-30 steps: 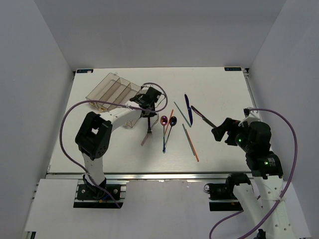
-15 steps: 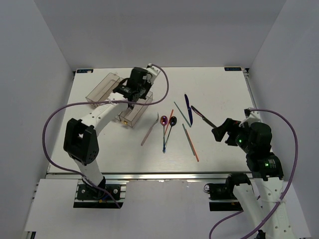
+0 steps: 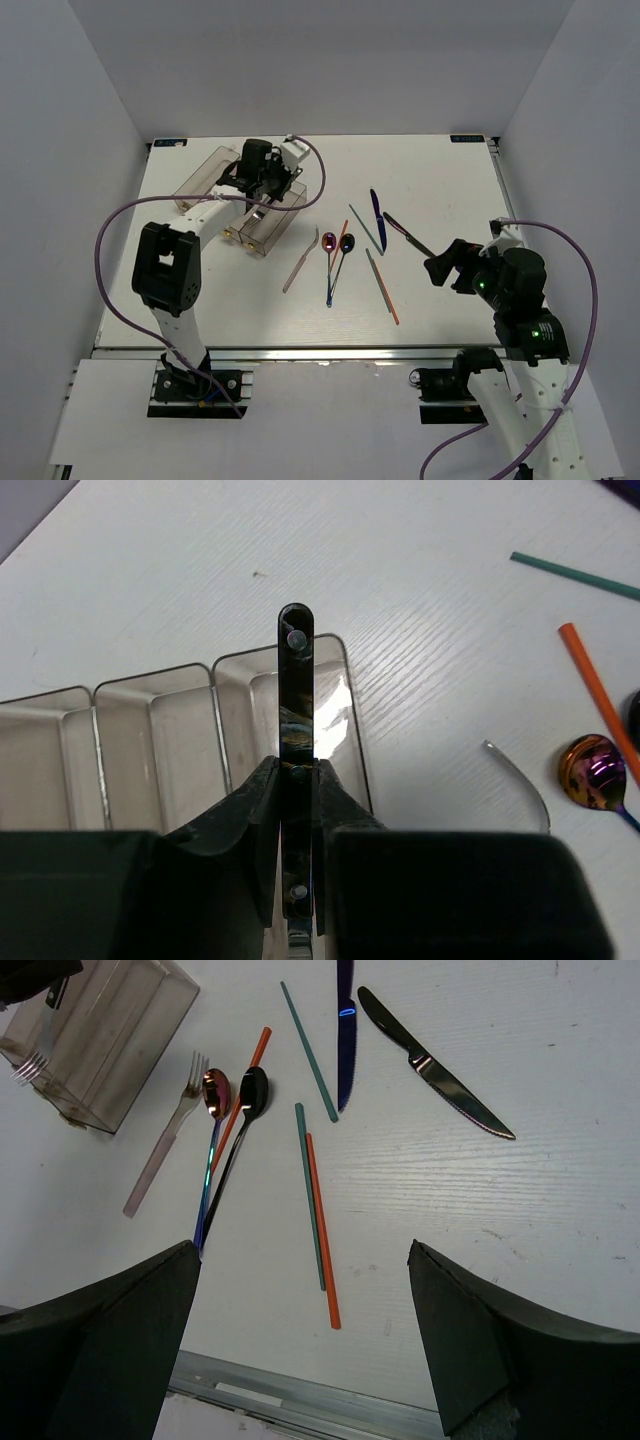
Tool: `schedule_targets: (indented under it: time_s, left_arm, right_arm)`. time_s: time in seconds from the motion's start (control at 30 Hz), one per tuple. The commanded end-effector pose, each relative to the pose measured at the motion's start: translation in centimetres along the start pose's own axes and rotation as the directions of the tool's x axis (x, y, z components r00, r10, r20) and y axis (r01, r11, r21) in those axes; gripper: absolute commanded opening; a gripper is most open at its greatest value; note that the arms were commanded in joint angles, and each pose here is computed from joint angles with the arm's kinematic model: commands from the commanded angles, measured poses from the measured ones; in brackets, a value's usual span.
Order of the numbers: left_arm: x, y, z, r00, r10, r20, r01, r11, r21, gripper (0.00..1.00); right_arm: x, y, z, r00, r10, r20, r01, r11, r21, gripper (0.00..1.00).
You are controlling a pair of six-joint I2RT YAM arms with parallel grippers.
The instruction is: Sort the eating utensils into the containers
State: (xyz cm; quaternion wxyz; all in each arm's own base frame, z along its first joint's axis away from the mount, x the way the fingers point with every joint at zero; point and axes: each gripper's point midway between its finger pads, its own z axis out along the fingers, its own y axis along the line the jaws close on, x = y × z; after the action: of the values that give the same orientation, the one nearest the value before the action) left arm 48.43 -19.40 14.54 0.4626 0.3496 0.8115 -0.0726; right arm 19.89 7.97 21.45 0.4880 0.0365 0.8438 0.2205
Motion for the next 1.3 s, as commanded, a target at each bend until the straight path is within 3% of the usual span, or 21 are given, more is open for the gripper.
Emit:
schedule_targets:
  time_s: [0.0, 0.3, 0.47, 0.63, 0.67, 0.7, 0.83, 0.9, 0.97, 1.07, 1.27]
  left_arm:
    - [-2.4, -0.3, 0.5, 0.996, -0.023, 0.092, 0.02, 0.999, 0.038, 0.03]
    - [2.0, 0.1, 2.0, 0.997, -0.078, 0.023, 0.078, 0.997, -0.009, 0.08]
    - [1.8, 0.8, 1.5, 0.994, -0.101, 0.048, 0.104, 0.993, -0.059, 0.39]
    - [-1.0, 1.7, -0.4, 0.983, -0.118, 0.143, 0.133, 0.986, -0.102, 0.5]
    - [-1.7, 1.7, -0.8, 0.98, -0.124, 0.158, 0.139, 0.986, -0.092, 0.64]
    - [-2.7, 1.7, -1.2, 0.976, -0.129, 0.174, 0.145, 0.986, -0.08, 0.98]
    - [-5.7, -0.3, -3.3, 0.968, -0.159, 0.196, 0.159, 0.987, 0.017, 0.98]
    - [-5.4, -1.8, -4.3, 0.968, -0.206, 0.142, 0.202, 0.978, 0.045, 0.98]
    - [-5.5, -3.0, -6.0, 0.975, -0.194, 0.107, 0.201, 0.978, -0.057, 0.98]
    - [-4.8, -6.5, -7.9, 0.974, -0.219, 0.067, 0.223, 0.973, -0.058, 0.97]
    - [0.5, -12.5, -8.6, 0.97, -0.227, -0.085, 0.23, 0.973, 0.028, 0.79]
  right_arm:
    - [-0.7, 0.5, 0.1, 0.999, -0.028, 0.041, 0.029, 0.999, -0.029, 0.89]
    - [-0.7, 0.5, 0.0, 0.999, -0.029, 0.043, 0.03, 0.999, -0.027, 0.89]
    - [-0.7, 0.4, 0.0, 0.999, -0.029, 0.043, 0.03, 0.999, -0.024, 0.89]
    - [-0.7, 0.4, 0.0, 0.999, -0.029, 0.041, 0.03, 0.999, -0.023, 0.89]
    - [-0.7, 0.4, 0.0, 0.999, -0.029, 0.043, 0.03, 0.999, -0.022, 0.89]
    - [-0.6, 0.4, 0.0, 0.999, -0.029, 0.042, 0.03, 0.999, -0.022, 0.89]
    - [-0.7, 0.3, 0.0, 0.999, -0.028, 0.045, 0.029, 0.999, -0.018, 0.89]
    - [-0.8, 0.3, 0.0, 0.999, -0.028, 0.047, 0.029, 0.999, -0.017, 0.89]
    - [-0.8, 0.3, 0.0, 0.999, -0.026, 0.044, 0.027, 1.0, -0.016, 0.89]
    - [-0.8, 0.3, 0.1, 0.999, -0.026, 0.044, 0.027, 1.0, -0.016, 0.89]
    - [-0.9, 0.3, 0.1, 0.999, -0.024, 0.048, 0.025, 1.0, -0.014, 0.89]
